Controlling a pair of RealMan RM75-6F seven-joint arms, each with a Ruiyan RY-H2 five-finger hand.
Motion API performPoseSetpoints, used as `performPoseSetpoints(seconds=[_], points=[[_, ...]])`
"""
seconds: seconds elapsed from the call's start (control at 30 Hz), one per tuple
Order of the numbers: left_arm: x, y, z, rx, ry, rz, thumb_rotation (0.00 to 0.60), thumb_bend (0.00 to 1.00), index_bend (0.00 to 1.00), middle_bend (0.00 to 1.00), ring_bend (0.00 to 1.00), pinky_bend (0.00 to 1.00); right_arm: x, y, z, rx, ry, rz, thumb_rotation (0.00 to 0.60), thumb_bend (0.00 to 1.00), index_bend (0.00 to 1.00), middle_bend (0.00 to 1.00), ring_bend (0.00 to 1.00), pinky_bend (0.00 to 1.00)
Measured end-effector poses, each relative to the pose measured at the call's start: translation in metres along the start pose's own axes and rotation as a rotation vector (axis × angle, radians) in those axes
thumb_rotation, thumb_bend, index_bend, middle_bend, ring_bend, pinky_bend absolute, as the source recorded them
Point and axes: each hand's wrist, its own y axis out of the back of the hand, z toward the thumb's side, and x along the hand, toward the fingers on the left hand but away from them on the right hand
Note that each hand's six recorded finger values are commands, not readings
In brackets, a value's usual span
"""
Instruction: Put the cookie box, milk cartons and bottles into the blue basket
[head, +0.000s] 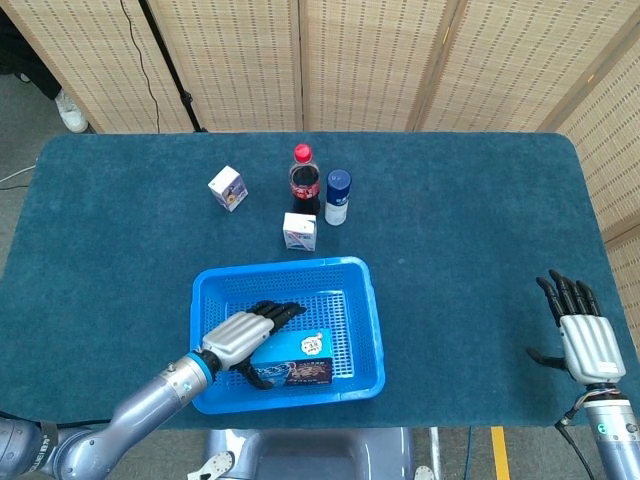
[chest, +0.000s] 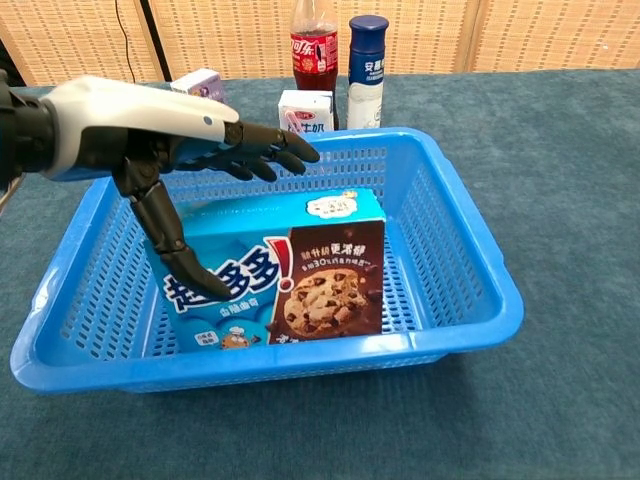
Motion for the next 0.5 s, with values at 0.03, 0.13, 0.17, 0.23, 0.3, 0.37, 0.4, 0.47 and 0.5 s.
performPoseSetpoints(seconds=[0.03,0.13,0.17,0.23,0.3,0.37,0.4,0.47,0.5], points=[[-0.001,0.002,0.001,-0.001,-0.01,0.008,0.6,0.04,0.0,0.0,0.0,0.0,0.0,0.0,0.0,0.001,0.0,0.0,0.6,0.0,0.0,0.0,0.0,0.0],[-0.006,0.011,0.002,-0.014,-0.042,0.042,0.6,0.04,0.0,0.0,0.0,0.0,0.0,0.0,0.0,0.002,0.0,0.001,0.6,0.0,0.0,0.0,0.0,0.0],[-0.008,0.015,0.002,-0.024,-0.055,0.06,0.6,0.04,0.0,0.0,0.0,0.0,0.0,-0.001,0.001,0.002,0.0,0.001,0.6,0.0,0.0,0.0,0.0,0.0],[-0.012,0.022,0.003,-0.04,-0.076,0.091,0.6,0.04,0.0,0.0,0.0,0.0,0.0,-0.001,0.001,0.003,0.0,0.003,0.6,0.0,0.0,0.0,0.0,0.0],[-0.017,0.032,0.002,-0.061,-0.099,0.136,0.6,0.03,0.0,0.0,0.0,0.0,0.0,-0.001,0.001,0.002,0.0,0.003,0.6,0.0,0.0,0.0,0.0,0.0],[-0.022,0.046,0.0,-0.084,-0.117,0.196,0.6,0.04,0.0,0.0,0.0,0.0,0.0,-0.001,0.001,0.002,0.001,0.003,0.6,0.0,0.0,0.0,0.0,0.0],[-0.024,0.052,-0.002,-0.091,-0.123,0.223,0.6,0.04,0.0,0.0,0.0,0.0,0.0,-0.001,0.001,0.002,0.001,0.003,0.6,0.0,0.0,0.0,0.0,0.0],[-0.029,0.069,-0.011,-0.093,-0.122,0.286,0.6,0.03,0.0,0.0,0.0,0.0,0.0,-0.001,0.001,0.003,0.001,0.002,0.6,0.0,0.0,0.0,0.0,0.0],[-0.03,0.077,-0.016,-0.089,-0.116,0.311,0.6,0.04,0.0,0.0,0.0,0.0,0.0,-0.001,0.001,0.002,0.002,0.002,0.6,0.0,0.0,0.0,0.0,0.0]])
